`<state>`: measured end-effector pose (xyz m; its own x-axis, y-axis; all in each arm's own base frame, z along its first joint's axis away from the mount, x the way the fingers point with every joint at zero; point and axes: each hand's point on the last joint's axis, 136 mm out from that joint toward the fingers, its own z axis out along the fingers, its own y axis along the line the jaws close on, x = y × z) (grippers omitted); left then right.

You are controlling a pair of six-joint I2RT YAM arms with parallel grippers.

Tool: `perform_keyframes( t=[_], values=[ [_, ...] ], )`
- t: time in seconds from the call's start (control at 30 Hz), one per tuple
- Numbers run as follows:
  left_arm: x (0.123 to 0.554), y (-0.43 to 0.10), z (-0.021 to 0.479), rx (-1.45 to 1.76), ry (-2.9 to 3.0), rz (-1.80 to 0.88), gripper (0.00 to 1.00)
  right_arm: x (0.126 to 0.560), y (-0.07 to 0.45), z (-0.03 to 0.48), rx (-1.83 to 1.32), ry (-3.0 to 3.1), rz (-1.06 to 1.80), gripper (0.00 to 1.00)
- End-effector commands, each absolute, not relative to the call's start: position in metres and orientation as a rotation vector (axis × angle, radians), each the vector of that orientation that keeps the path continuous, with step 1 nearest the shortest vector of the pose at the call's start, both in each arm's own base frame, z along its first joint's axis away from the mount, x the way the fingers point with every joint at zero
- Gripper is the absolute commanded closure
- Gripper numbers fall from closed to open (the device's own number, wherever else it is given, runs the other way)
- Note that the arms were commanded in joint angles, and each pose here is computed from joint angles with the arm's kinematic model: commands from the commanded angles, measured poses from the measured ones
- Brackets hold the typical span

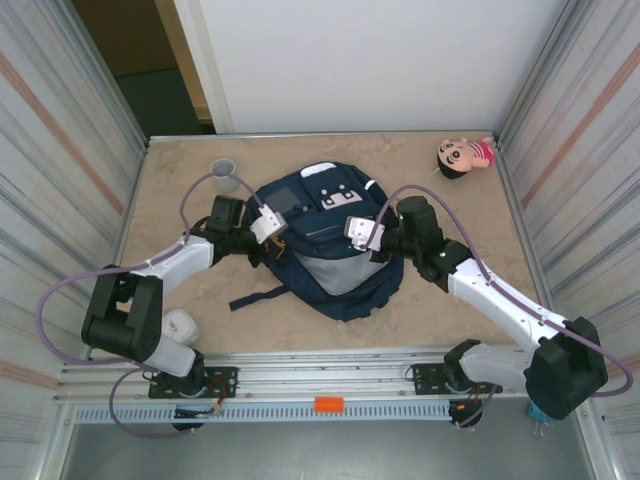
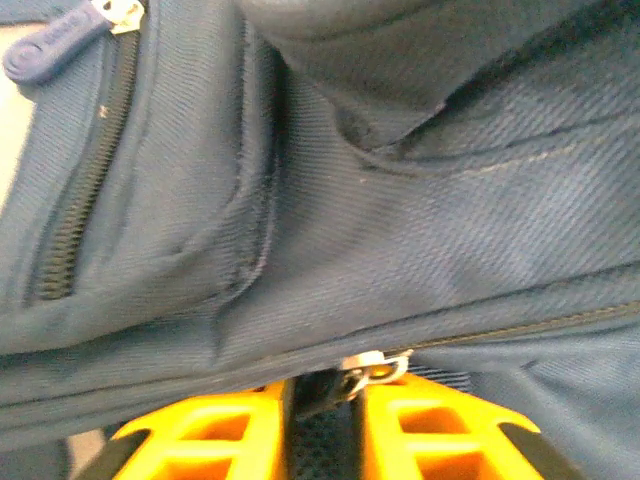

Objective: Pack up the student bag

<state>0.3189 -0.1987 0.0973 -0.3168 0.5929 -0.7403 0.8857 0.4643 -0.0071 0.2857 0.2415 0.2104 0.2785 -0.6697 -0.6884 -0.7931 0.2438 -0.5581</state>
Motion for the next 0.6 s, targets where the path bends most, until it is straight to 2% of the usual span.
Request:
perform_keyframes(
  t=[0.0, 0.03, 0.2, 0.4, 0.57],
  values=[
    [0.315, -0.215, 0.13, 1.238, 1.924, -0.622, 0.95, 0.292, 0.243, 0.233, -1.38, 1.392, 0.133, 1.0],
    [0.311, -0.218, 0.137, 1.227, 1.897, -0.66, 1.0, 0.294, 0.242, 0.231, -1.373, 1.401, 0.127, 1.0],
    [0.291, -0.235, 0.15, 1.222, 1.854, -0.828, 1.0, 0.299, 0.241, 0.224, -1.346, 1.43, 0.096, 1.0],
    [0.265, -0.255, 0.144, 1.275, 1.856, -0.891, 1.0, 0.302, 0.244, 0.221, -1.314, 1.439, 0.094, 1.0],
    [0.268, -0.259, 0.139, 1.184, 1.908, -0.864, 1.0, 0.306, 0.241, 0.217, -1.277, 1.473, 0.088, 1.0]
  ],
)
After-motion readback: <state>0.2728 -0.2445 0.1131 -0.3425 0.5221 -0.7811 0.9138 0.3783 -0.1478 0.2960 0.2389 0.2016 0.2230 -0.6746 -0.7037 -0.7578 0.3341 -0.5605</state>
